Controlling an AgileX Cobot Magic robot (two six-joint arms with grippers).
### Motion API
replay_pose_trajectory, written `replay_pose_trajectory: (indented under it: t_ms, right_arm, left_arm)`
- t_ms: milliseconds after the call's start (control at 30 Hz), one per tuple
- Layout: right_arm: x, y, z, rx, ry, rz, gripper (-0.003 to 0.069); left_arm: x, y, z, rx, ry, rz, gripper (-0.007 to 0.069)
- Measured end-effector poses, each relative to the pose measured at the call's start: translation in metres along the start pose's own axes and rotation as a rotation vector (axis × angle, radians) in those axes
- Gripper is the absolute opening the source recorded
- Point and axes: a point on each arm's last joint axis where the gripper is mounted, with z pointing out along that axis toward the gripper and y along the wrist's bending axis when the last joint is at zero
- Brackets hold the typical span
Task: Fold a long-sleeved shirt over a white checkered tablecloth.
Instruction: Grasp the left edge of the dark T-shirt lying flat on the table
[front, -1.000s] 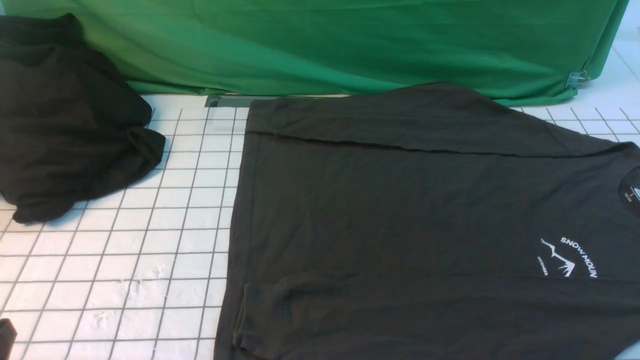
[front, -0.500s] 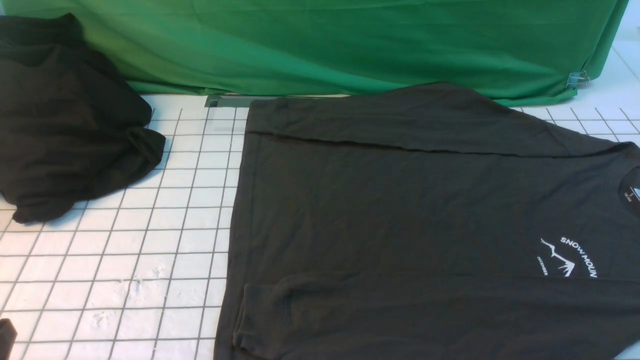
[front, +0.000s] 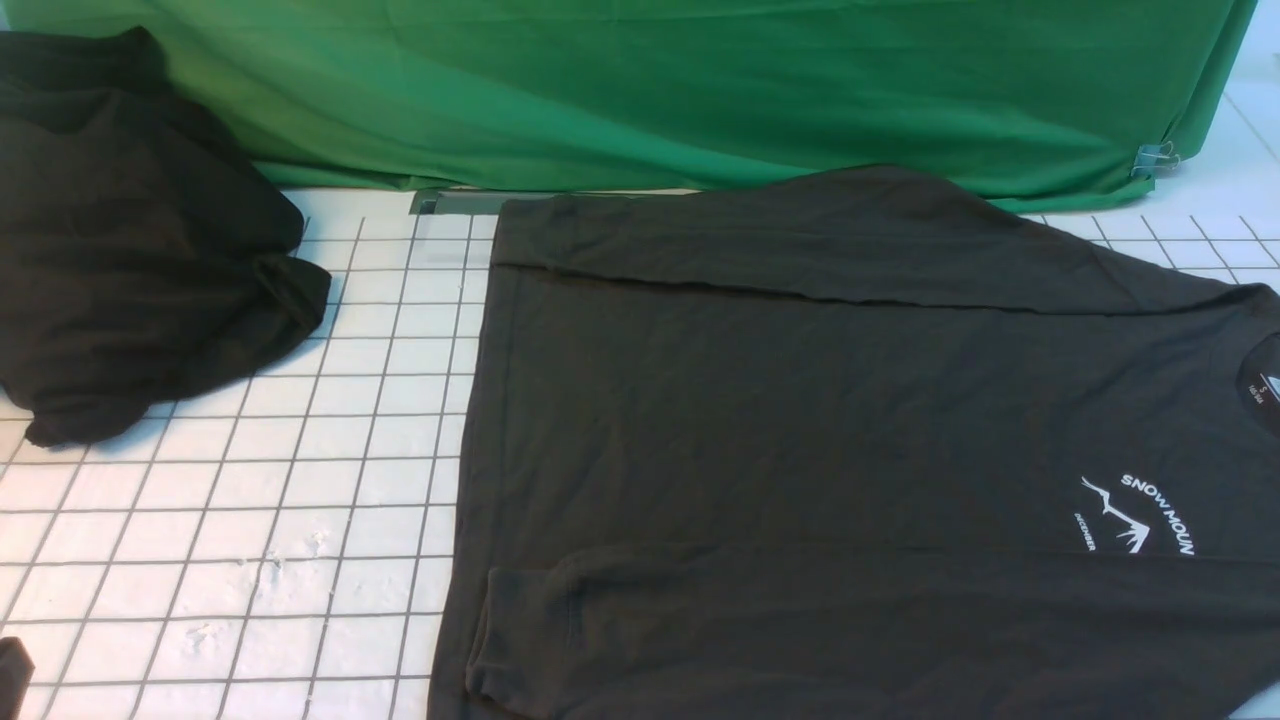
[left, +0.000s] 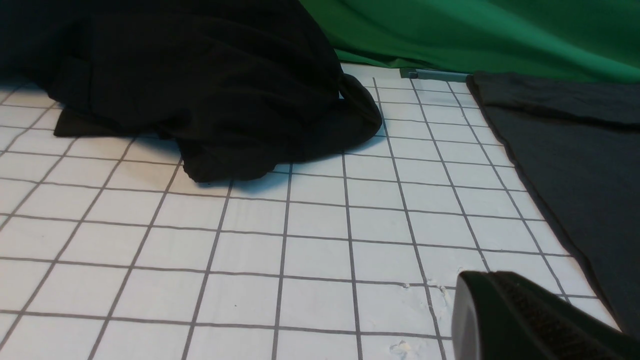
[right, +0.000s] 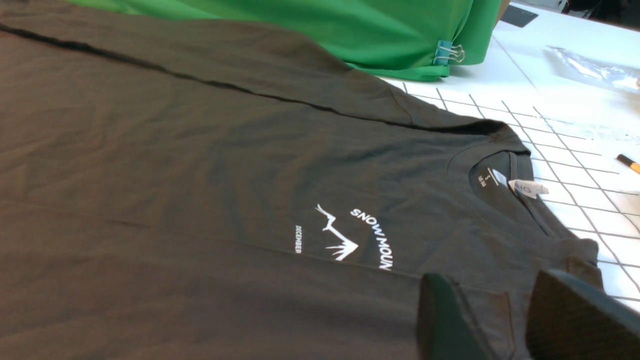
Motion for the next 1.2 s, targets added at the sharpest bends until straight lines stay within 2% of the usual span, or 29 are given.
replay_pose_trajectory:
  t_ms: [733,833,867,900,933,1000,1033,1067,1200]
  right_arm:
    - [0.0,0.0,0.0,0.0,-0.002,-0.001,0.0241]
    - [-0.002,0.001,0.0,-0.018,-0.025,0.162,0.0241]
    - [-0.003,0.002,0.0,-0.031,-0.03,0.287,0.0241]
    - [-0.005,0.004,0.0,-0.064,-0.043,0.592,0.0241]
    - [-0.006,0.005,0.0,-0.07,-0.046,0.64,0.0241]
    - [-0.008,0.005,-0.001,-0.099,-0.057,0.959,0.0241]
    - [-0.009,0.005,-0.001,-0.101,-0.059,0.979,0.0241]
    - [-0.01,0.005,-0.001,-0.111,-0.064,1.085,0.0241]
    - [-0.011,0.005,-0.001,-0.119,-0.071,1.163,0.0241]
  left_arm:
    - [-0.003,0.0,0.0,0.002,-0.032,0.0,0.0003]
    - [-0.007,-0.002,0.0,0.02,-0.071,-0.107,0.0003]
    - [-0.007,-0.002,0.0,0.033,-0.078,-0.196,0.0003]
    - [-0.009,-0.004,-0.001,0.073,-0.084,-0.491,0.0003]
    - [-0.009,-0.005,-0.001,0.077,-0.083,-0.522,0.0003]
    - [-0.01,-0.007,-0.001,0.118,-0.074,-0.822,0.0003]
    - [-0.01,-0.007,-0.001,0.12,-0.073,-0.838,0.0003]
    - [-0.011,-0.008,-0.001,0.131,-0.07,-0.92,0.0003]
    - [-0.011,-0.007,-0.001,0.133,-0.075,-0.946,0.0003]
